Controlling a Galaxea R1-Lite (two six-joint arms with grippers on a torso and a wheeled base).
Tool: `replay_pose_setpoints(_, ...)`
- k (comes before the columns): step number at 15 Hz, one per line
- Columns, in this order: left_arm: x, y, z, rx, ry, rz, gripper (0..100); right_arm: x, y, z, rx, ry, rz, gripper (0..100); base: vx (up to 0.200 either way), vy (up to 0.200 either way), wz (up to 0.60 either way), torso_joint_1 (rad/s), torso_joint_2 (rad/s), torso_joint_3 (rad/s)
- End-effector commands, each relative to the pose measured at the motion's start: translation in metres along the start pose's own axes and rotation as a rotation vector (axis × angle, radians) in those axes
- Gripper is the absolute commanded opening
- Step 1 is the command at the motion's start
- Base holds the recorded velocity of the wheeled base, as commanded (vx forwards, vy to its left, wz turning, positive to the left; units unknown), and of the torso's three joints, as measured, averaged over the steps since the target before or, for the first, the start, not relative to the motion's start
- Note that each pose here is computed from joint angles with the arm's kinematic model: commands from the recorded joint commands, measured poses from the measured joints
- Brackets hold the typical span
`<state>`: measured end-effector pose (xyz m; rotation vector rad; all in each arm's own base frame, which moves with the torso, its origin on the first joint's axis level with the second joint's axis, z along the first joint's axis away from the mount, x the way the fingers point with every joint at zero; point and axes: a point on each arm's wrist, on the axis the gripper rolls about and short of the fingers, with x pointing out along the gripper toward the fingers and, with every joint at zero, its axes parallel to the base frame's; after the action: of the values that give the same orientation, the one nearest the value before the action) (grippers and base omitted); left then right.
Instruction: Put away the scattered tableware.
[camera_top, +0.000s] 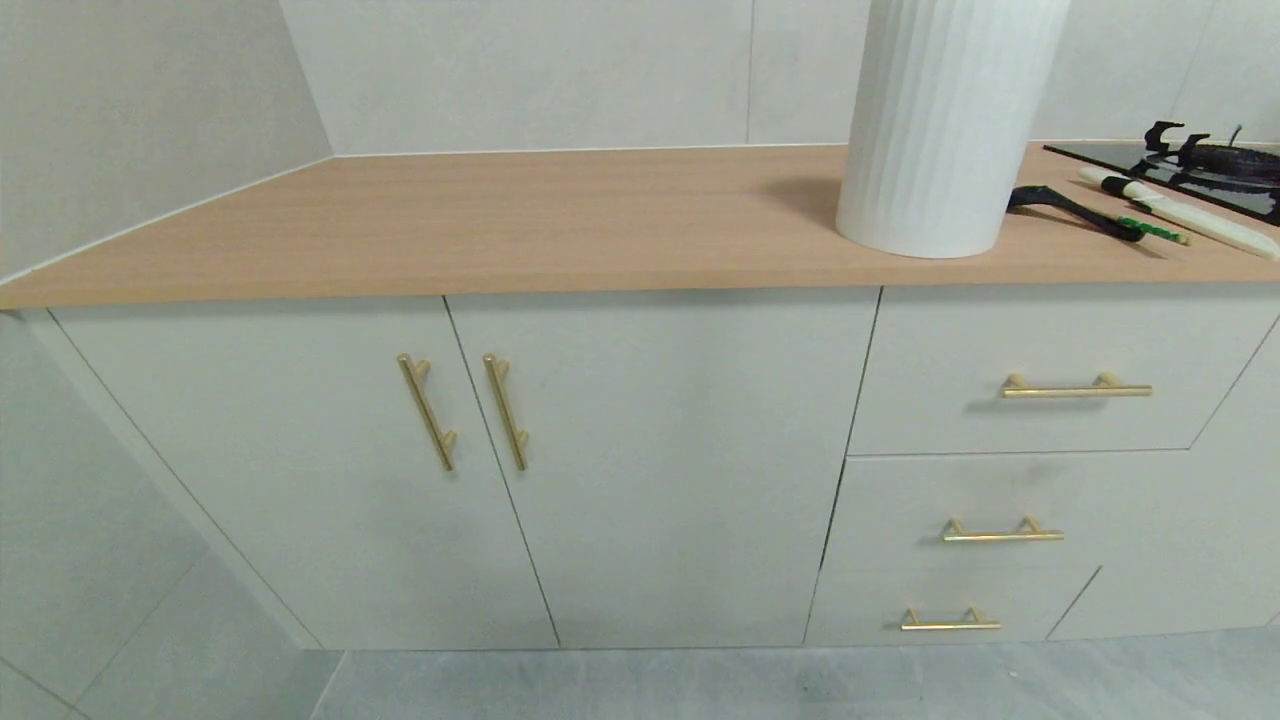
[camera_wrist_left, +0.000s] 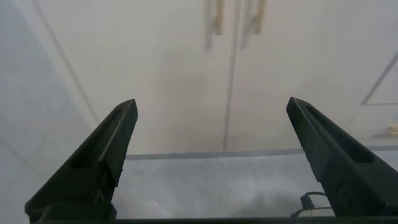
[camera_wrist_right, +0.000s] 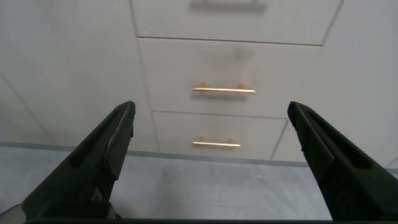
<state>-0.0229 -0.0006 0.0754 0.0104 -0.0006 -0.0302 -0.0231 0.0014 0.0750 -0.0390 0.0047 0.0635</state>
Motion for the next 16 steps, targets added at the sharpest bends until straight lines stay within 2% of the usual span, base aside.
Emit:
replay_pose_setpoints(1, 0.0001, 0.0000, 0.0000, 0.000, 0.002, 0.000, 100, 0.0001, 0.0000, 0.0000, -0.001, 0.002, 0.001, 100, 0.000, -0.200, 0.00, 0.002, 0.01, -0.002)
replay_pose_setpoints(4, 0.0001, 0.0000, 0.0000, -0.001, 0.002, 0.001, 100, 0.0001, 0.0000, 0.0000, -0.001, 0.002, 0.001, 100, 0.000, -0.200, 0.00, 0.001, 0.00, 0.001)
replay_pose_setpoints(16, 0.0001, 0.0000, 0.0000, 0.000, 0.002, 0.001, 100, 0.0001, 0.0000, 0.0000, -0.001, 0.002, 0.003, 100, 0.000, 0.000, 0.00, 0.000, 0.00, 0.000)
